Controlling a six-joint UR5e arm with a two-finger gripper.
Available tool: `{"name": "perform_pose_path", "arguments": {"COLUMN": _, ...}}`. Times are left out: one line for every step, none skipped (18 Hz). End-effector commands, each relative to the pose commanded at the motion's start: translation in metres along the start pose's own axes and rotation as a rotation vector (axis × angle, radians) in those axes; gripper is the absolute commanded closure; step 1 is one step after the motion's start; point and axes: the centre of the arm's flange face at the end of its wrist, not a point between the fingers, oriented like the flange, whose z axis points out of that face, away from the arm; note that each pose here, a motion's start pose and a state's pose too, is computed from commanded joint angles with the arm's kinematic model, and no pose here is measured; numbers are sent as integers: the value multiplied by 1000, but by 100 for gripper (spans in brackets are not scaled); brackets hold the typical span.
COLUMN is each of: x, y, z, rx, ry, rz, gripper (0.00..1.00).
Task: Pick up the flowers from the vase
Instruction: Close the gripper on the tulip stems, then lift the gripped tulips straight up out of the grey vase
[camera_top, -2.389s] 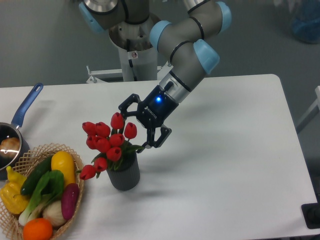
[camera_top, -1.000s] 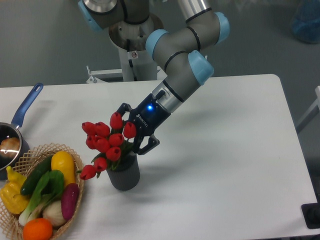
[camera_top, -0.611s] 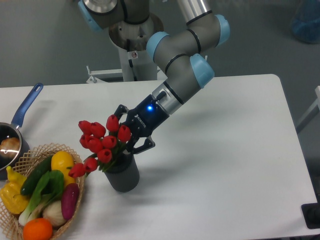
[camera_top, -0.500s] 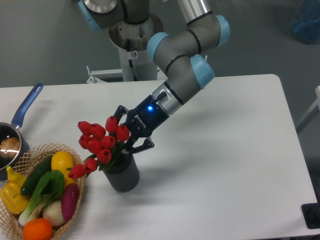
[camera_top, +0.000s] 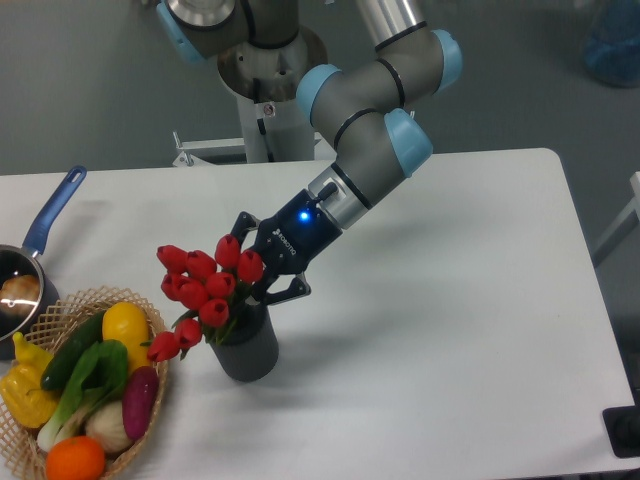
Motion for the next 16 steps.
{"name": "perform_pose_path", "arguments": {"x": 0, "y": 0, "z": -2, "rx": 1, "ry": -3, "rz": 0, "gripper": 65}}
{"name": "perform_pose_path", "arguments": {"x": 0, "y": -1, "z": -2, "rx": 4, "ry": -3, "rz": 2, "gripper": 64}}
{"name": "perform_pose_path", "arguments": {"x": 1, "y": -3, "z": -3, "rx": 11, "ry": -3, "rz": 3, "gripper": 64}}
{"name": "perform_pose_path", "arguments": {"x": 1, "y": -5, "z": -4, "rx": 22, "ry": -2, "rz": 4, "gripper": 64}}
{"name": "perform_pose_path", "arguments": {"x": 0, "y": -6, "z": -5, "rx": 36, "ry": -2, "rz": 3, "gripper": 64}}
{"name": "perform_pose_path", "arguments": {"x": 1, "y": -8, "z": -6, "rx": 47, "ry": -1, "rz": 5, "gripper": 64}}
{"name": "perform_pose_path", "arguments": {"x": 1, "y": -9, "z": -8, "rx": 53, "ry": -3, "rz": 6, "gripper": 64}}
{"name": "perform_pose_path", "arguments": {"x": 0, "y": -10, "z": -10, "rx": 61, "ry": -5, "rz": 7, "gripper": 64}}
{"name": "perform_pose_path", "arguments": {"x": 1, "y": -13, "z": -12, "rx": 71, "ry": -6, "rz": 11, "gripper": 64}}
{"name": "perform_pose_path", "arguments": {"x": 2, "y": -15, "z": -13, "rx": 83, "ry": -6, "rz": 12, "gripper": 64}}
{"name": "perform_pose_path", "arguments": {"x": 2, "y": -18, "z": -18, "rx": 96, "ry": -11, "rz": 16, "gripper": 64}}
{"name": "perform_pose_path", "arguments": {"x": 2, "y": -21, "z": -23, "rx": 114, "ry": -16, "rz": 19, "gripper": 64}}
{"name": "perform_pose_path", "arguments": {"x": 2, "y": -25, "z": -28, "rx": 136, "ry": -21, "rz": 18, "gripper": 64}}
{"name": "perform_pose_path", "arguments": {"x": 1, "y": -29, "z": -37, "rx": 160, "ry": -29, "rz": 2, "gripper": 64}}
{"name": "perform_pose_path", "arguments": {"x": 0, "y": -34, "z": -45, "rx": 192, "ry": -33, "rz": -14, "gripper": 64}}
{"name": "perform_pose_path", "arguments": {"x": -1, "y": -43, "z": -52, "rx": 221, "ry": -36, "rz": -22, "gripper": 64}}
